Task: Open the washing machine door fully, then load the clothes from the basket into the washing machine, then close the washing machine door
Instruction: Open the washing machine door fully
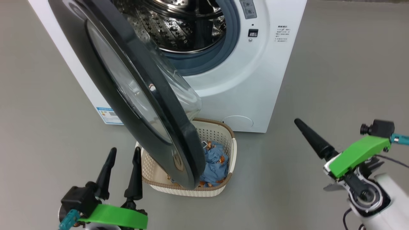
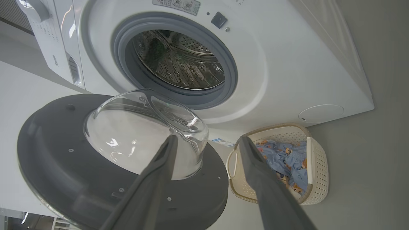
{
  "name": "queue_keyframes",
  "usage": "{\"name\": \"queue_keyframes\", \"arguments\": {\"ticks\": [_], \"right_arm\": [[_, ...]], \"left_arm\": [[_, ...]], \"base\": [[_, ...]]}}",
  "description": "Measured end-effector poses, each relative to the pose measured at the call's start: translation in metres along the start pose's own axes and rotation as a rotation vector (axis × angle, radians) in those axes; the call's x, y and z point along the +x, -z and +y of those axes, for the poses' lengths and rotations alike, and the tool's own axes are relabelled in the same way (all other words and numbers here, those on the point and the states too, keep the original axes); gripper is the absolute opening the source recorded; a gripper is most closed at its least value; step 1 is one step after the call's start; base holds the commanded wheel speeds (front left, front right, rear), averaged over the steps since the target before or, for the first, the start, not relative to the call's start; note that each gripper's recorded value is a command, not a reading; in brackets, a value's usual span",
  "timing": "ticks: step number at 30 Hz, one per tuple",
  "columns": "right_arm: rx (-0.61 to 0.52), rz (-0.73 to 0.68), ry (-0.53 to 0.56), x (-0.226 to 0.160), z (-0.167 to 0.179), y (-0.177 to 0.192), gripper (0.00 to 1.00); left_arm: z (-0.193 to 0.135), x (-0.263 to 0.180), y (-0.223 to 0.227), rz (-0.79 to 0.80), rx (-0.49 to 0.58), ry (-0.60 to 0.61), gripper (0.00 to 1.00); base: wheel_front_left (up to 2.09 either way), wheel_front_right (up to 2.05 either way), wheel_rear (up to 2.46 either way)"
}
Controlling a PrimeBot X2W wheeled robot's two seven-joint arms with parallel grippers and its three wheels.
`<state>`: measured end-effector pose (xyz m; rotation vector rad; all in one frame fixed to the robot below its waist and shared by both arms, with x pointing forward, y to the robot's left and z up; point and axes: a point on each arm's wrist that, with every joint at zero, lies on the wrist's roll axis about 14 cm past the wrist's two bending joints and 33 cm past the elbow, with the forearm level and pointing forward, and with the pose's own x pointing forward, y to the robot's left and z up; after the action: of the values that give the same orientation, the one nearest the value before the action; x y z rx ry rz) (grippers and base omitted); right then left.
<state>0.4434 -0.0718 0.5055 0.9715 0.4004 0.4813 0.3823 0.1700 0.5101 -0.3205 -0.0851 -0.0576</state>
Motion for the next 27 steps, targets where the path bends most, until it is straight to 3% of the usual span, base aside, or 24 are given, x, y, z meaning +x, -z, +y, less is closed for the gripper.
{"name": "queue_keyframes", "arguments": {"ticks": [16,19,27], "right_arm": [[-0.305,-0.172,0.121,-0.039,-0.041,-0.010,1.00],[-0.406,-0.244,0.138,-0.045,-0.041,-0.035,1.00],[-0.553,-0.286,0.187,-0.061,-0.049,-0.043,1.00]], "left_arm": [[-0.002,-0.007,0.005,0.012,-0.009,0.002,1.00],[-0.003,-0.008,0.008,0.020,-0.011,0.004,1.00],[-0.005,-0.009,0.009,0.023,-0.012,0.011,1.00]], "base": [[0.00,0.00,0.00],[0.00,0.00,0.00],[0.00,0.00,0.00]]}}
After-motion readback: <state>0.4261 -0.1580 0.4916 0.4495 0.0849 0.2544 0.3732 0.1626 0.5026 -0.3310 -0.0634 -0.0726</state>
